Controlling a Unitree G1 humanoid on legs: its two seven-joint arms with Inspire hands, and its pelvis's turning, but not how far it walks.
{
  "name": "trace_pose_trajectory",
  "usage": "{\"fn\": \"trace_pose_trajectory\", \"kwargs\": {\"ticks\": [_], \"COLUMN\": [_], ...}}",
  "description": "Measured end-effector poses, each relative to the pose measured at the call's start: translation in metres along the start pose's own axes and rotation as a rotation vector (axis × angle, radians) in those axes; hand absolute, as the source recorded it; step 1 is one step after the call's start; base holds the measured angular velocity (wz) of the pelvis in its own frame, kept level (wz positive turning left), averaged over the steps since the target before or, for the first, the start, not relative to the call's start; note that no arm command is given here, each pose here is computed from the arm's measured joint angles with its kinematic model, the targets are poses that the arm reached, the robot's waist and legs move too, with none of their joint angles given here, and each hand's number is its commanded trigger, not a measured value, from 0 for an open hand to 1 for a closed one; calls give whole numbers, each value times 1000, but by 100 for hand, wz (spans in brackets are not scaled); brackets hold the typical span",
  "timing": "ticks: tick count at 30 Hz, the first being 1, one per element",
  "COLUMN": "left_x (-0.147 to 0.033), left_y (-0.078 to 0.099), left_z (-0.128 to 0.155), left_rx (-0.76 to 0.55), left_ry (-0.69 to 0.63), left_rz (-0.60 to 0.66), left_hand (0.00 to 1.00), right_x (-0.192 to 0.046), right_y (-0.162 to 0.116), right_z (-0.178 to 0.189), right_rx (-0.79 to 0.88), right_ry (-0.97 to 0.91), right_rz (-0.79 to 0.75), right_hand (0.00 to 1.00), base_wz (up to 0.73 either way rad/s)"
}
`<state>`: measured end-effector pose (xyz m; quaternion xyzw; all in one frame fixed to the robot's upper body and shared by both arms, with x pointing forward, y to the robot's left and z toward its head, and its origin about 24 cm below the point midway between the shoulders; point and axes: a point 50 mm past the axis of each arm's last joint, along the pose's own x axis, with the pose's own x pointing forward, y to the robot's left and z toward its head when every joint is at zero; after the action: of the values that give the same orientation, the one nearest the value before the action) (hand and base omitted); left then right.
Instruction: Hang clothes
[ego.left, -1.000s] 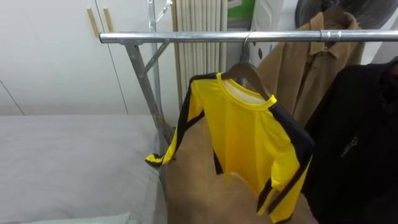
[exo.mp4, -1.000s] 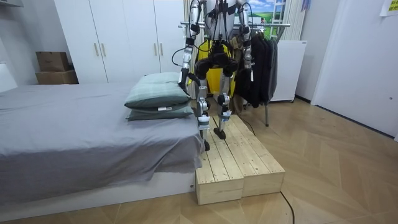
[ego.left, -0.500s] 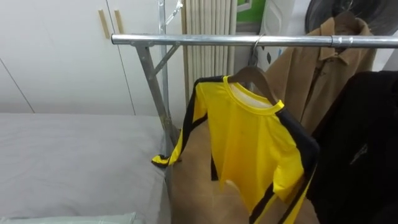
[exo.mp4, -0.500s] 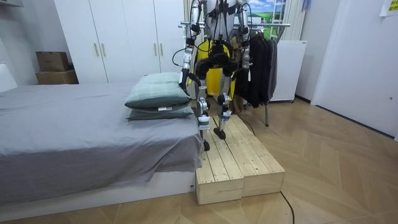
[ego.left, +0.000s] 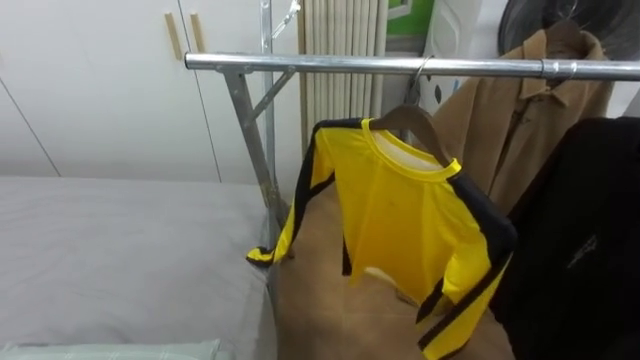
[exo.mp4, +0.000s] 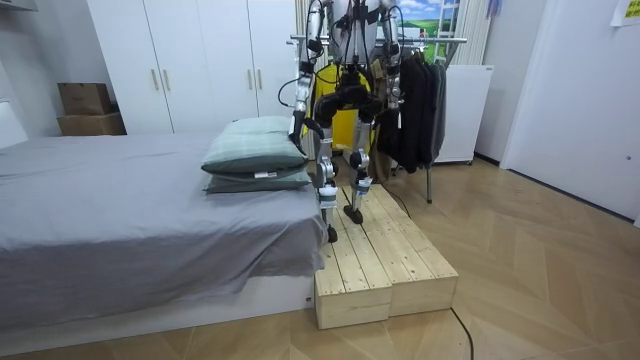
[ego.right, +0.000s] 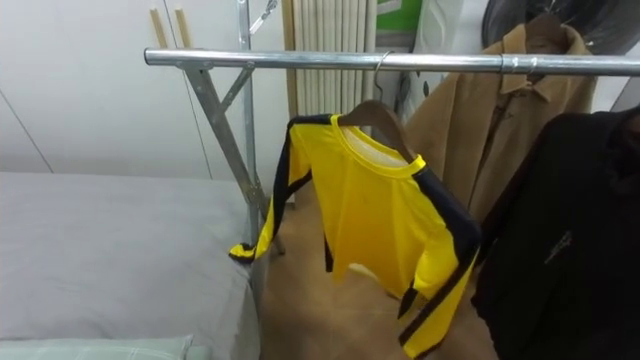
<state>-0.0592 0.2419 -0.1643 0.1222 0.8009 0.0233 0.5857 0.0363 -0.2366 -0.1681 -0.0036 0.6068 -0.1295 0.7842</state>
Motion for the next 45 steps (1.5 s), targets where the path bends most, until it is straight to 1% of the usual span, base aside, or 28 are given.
{"fn": "trace_pose_trajectory", "kwargs": {"ticks": [9,13,17,25,30,33,37,40,42,45], "left_x": [-1,-1,-2,-8,-14,-19,-20,-19,-20,-17], "left_y": [5,6,7,12,12,13,9,8,8,8], "left_z": [5,8,12,42,62,76,79,73,78,70], "left_rx": [19,24,36,38,39,45,64,61,60,23], "left_ry": [-24,-39,-68,-195,-293,-353,-376,-370,-385,-357], "left_rz": [28,40,54,98,103,104,94,93,95,83], "left_hand": [0,0,0,0,0,0,0,0,0,0], "right_x": [2,2,2,2,3,3,3,3,3,2], "right_y": [4,1,-2,-13,-13,-14,-14,-14,-15,-15], "right_z": [14,18,20,23,28,27,26,25,23,15], "right_rx": [-115,-153,-225,-322,-471,-510,-540,-561,-558,-564], "right_ry": [-39,-45,-50,-44,-26,-9,-7,5,14,51], "right_rz": [13,12,5,-14,-10,-19,-22,-24,-27,-30], "right_hand": [0,0,0,0,0,0,0,0,0,0], "base_wz": [14,25,35,89,104,112,99,75,81,31]}}
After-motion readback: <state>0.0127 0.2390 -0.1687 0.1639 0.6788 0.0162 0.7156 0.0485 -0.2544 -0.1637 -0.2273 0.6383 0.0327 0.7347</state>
